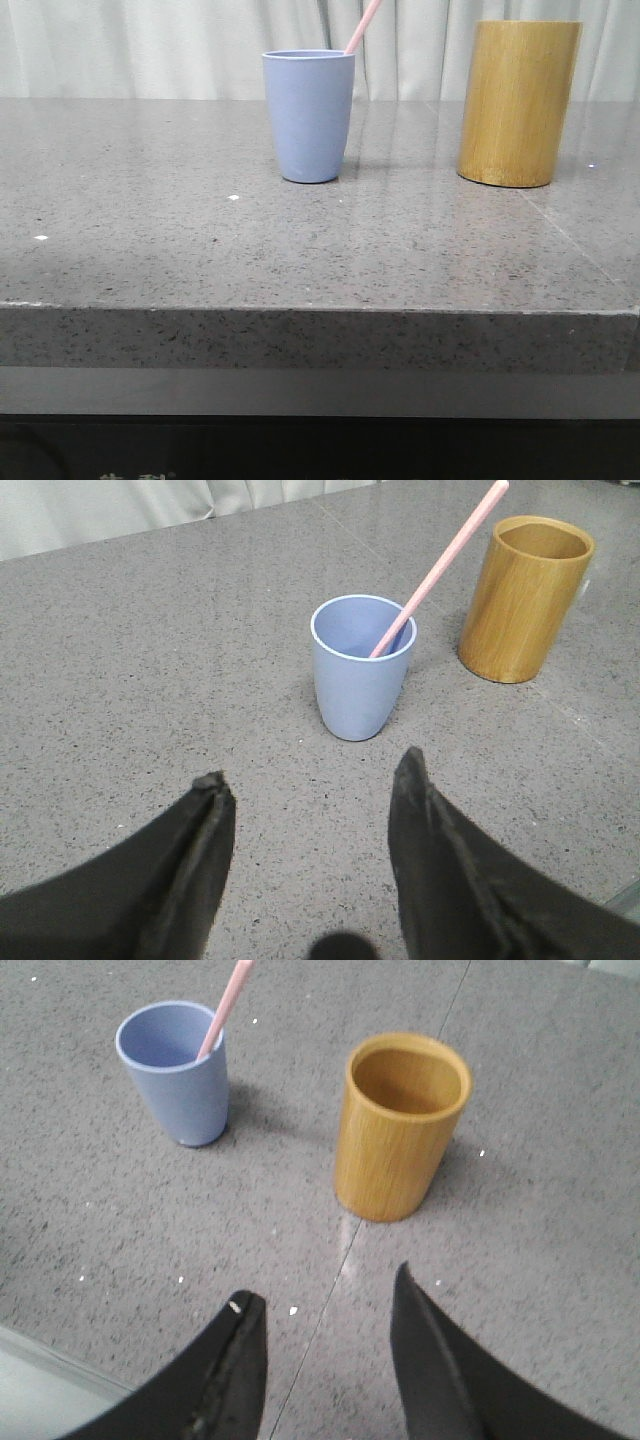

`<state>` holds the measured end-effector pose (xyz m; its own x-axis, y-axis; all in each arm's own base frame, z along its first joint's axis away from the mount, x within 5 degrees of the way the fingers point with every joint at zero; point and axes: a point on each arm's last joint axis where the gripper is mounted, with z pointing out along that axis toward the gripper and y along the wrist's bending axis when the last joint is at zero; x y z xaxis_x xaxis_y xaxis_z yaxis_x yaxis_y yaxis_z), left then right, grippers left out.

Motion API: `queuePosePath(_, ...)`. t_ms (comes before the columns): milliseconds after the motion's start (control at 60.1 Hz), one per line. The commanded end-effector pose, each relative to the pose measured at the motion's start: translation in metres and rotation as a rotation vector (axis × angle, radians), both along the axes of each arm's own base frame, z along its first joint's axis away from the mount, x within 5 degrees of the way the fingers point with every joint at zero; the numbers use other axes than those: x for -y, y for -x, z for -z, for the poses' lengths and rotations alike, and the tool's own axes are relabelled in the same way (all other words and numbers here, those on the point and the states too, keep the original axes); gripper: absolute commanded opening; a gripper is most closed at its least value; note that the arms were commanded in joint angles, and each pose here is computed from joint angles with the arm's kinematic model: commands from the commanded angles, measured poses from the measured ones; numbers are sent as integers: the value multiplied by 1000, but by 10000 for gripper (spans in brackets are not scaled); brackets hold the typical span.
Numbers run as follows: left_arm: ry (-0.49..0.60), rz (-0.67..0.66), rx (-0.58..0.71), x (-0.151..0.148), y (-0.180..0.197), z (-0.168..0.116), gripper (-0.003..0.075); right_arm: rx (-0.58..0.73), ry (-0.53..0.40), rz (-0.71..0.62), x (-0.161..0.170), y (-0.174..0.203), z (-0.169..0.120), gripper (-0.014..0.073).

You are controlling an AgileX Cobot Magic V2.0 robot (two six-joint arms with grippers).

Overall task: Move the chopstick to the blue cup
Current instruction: 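Withdraw the open right gripper up and away from the blue cup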

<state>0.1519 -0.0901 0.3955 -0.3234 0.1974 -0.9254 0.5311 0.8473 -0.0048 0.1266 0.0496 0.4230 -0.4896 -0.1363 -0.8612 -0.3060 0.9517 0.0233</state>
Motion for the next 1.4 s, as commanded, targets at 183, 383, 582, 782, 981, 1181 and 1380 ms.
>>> queuePosePath(183,69,-9,87,-1,1,-17,349,114,-118,-24,9,28,23,330)
queuePosePath(383,69,-9,88,-1,1,-17,308,129,-99,-18,12,32,32,322)
queuePosePath(582,68,-9,86,-1,1,-17,103,134,-99,-18,12,32,31,112)
queuePosePath(782,68,-9,86,-1,1,-17,-19,135,-99,-18,12,32,31,-64)
queuePosePath(981,68,-9,86,-1,1,-17,-19,124,-94,-17,12,32,32,-68)
queuePosePath(1181,68,-9,86,-1,1,-17,-19,124,-94,-17,12,32,32,-68)
queuePosePath(1380,80,-19,105,-5,5,-11,-19,124,-94,-17,12,32,32,-68)
